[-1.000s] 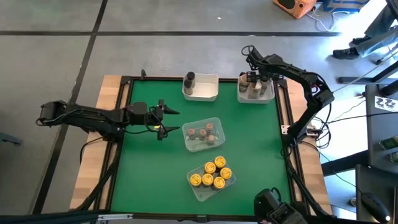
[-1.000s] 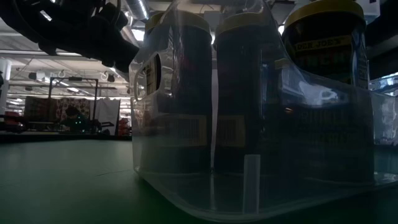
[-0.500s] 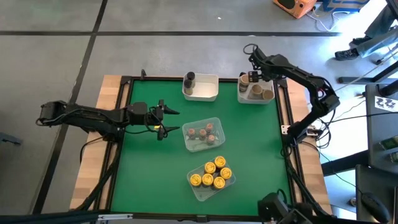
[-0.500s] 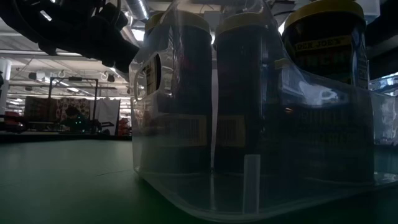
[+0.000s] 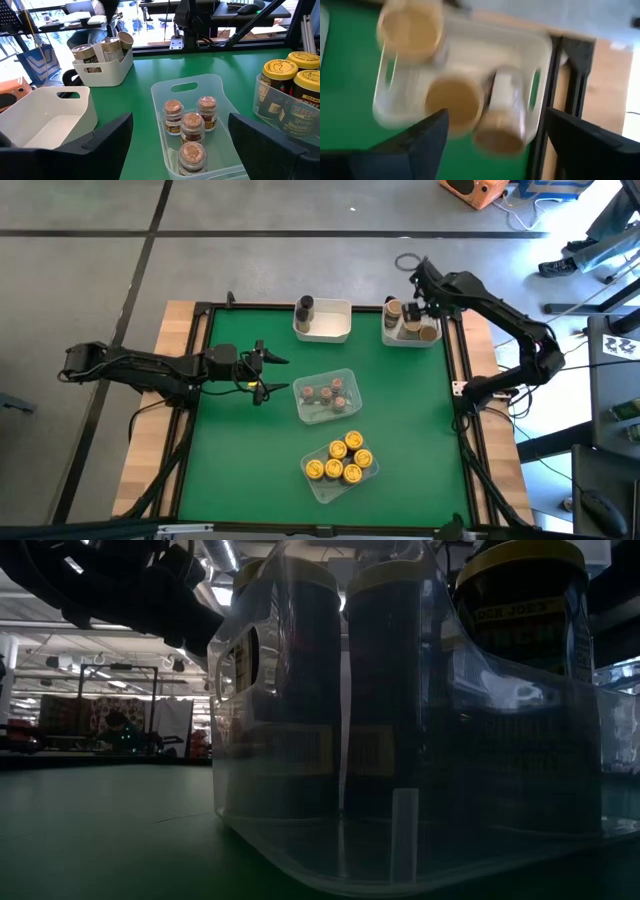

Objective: Sort spices by type
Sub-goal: Adjust the brown seasoning bottle

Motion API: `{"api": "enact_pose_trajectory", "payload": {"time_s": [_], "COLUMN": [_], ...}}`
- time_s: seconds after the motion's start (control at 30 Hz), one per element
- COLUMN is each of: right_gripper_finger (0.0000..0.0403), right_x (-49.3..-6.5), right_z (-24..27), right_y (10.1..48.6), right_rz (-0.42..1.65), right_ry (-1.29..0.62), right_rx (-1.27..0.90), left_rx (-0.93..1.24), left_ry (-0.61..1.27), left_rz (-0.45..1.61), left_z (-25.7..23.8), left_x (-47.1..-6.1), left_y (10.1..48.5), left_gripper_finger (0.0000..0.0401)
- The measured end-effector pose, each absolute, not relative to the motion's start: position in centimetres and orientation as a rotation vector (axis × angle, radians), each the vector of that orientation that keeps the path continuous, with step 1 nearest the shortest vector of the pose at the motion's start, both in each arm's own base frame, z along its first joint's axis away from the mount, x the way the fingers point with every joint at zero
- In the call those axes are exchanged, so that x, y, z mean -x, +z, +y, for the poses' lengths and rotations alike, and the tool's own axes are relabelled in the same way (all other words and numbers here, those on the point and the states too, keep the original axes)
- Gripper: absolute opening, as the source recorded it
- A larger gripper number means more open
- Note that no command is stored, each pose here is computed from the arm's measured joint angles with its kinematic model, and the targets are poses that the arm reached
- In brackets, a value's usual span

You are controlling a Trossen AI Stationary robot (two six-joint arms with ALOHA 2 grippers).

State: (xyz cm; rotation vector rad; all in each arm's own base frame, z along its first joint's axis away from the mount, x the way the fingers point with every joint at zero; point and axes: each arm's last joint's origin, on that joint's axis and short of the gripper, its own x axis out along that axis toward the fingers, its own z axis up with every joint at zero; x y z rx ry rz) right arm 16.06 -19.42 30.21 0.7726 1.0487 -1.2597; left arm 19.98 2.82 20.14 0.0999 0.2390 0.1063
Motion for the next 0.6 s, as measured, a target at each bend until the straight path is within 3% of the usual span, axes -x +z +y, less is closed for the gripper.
{"api": "enact_pose_trajectory", "payload": {"time_s": [0.17,0.37,0.6], "right_gripper_finger": [0.025,0.0131,0.0017], "right_x": [-16.9,-17.8,-17.4], "right_z": [-16.6,-15.6,-15.0], "right_y": [30.0,29.9,25.5], "right_rz": [1.202,1.181,1.275], "right_ry": [-1.269,-1.328,-1.333], "right_rx": [-0.714,-0.637,-0.644], "left_rx": [-0.101,-0.1,-0.093], "left_ry": [0.106,0.106,0.107], "left_rz": [0.239,0.239,0.24], "left_z": [2.8,2.8,2.8], "left_x": [-20.0,-20.0,-20.0], "left_y": [20.1,20.1,20.1], "left_gripper_finger": [0.0314,0.0314,0.0314]}}
